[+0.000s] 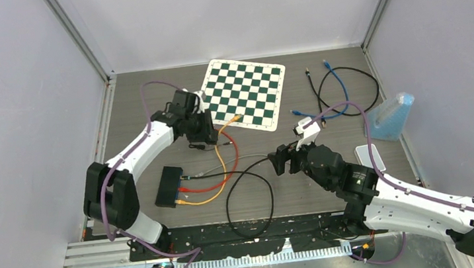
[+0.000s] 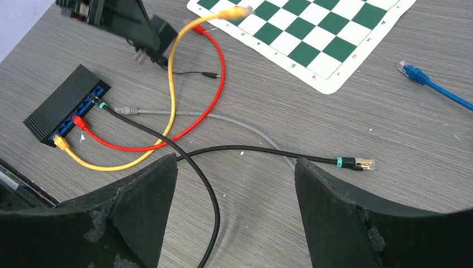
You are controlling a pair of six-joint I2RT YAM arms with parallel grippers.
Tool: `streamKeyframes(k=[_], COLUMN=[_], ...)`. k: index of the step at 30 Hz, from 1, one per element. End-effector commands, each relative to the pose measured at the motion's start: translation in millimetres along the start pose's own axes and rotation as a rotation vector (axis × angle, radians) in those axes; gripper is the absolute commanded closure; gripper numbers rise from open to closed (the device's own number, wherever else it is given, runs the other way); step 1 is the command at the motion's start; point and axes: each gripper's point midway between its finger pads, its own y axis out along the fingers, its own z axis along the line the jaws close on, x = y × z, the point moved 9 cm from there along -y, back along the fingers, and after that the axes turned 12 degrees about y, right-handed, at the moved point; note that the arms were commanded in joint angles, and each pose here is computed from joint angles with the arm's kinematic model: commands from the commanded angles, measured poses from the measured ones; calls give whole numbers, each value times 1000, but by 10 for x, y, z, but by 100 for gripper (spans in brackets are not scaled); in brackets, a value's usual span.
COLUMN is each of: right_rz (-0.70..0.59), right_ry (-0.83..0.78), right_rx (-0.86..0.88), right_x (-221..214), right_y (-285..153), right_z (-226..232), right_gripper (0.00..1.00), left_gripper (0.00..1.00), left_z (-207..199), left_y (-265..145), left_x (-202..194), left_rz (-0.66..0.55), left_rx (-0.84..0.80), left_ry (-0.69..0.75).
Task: Insert the plug into the switch port
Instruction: Pick up the connector from the center of the board.
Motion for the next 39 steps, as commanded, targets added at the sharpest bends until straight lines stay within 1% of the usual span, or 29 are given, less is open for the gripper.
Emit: streamKeyframes(k=[1,5,8,15,18,20,23,27,29,33,36,39], right_rz=[-61,-45,-42,-41,-50,-49,-52,-70,-78,-89,-85,-77], right_ry=[44,51,68,57,55,58,63,63,60,60,63,67], right_rx=[24,36,52,52,43,43,49,51,54,59,62,63], right_x=[164,160,126,152,170,168,184,230,250,279,275,250], right_y=[43,73,96,98,91,84,55,10,-15,-57,-78,-99], right_z=[121,165,176,192,184,181,178,166,161,148,141,121], right_gripper=[16,16,17,17,17,17,17,17,17,17,17,17], left_gripper=[87,87,83,78,84,85,85,88,89,88,88,88], left_z=[-273,-361,-392,-445,-487,-490,-452,-239,-101,151,209,166], left_y=[61,211,339,527,503,420,124,-396,-644,-1050,-1167,-977], left_x=[-49,-130,-172,-193,-163,-125,-25,149,223,326,386,414], left_rz=[-32,0,34,65,57,34,-30,-163,-218,-262,-271,-234], left_rx=[-126,-171,-182,-237,-261,-243,-149,143,257,440,507,442], left_ry=[5,-14,-24,-58,-59,-53,-38,9,22,38,53,56])
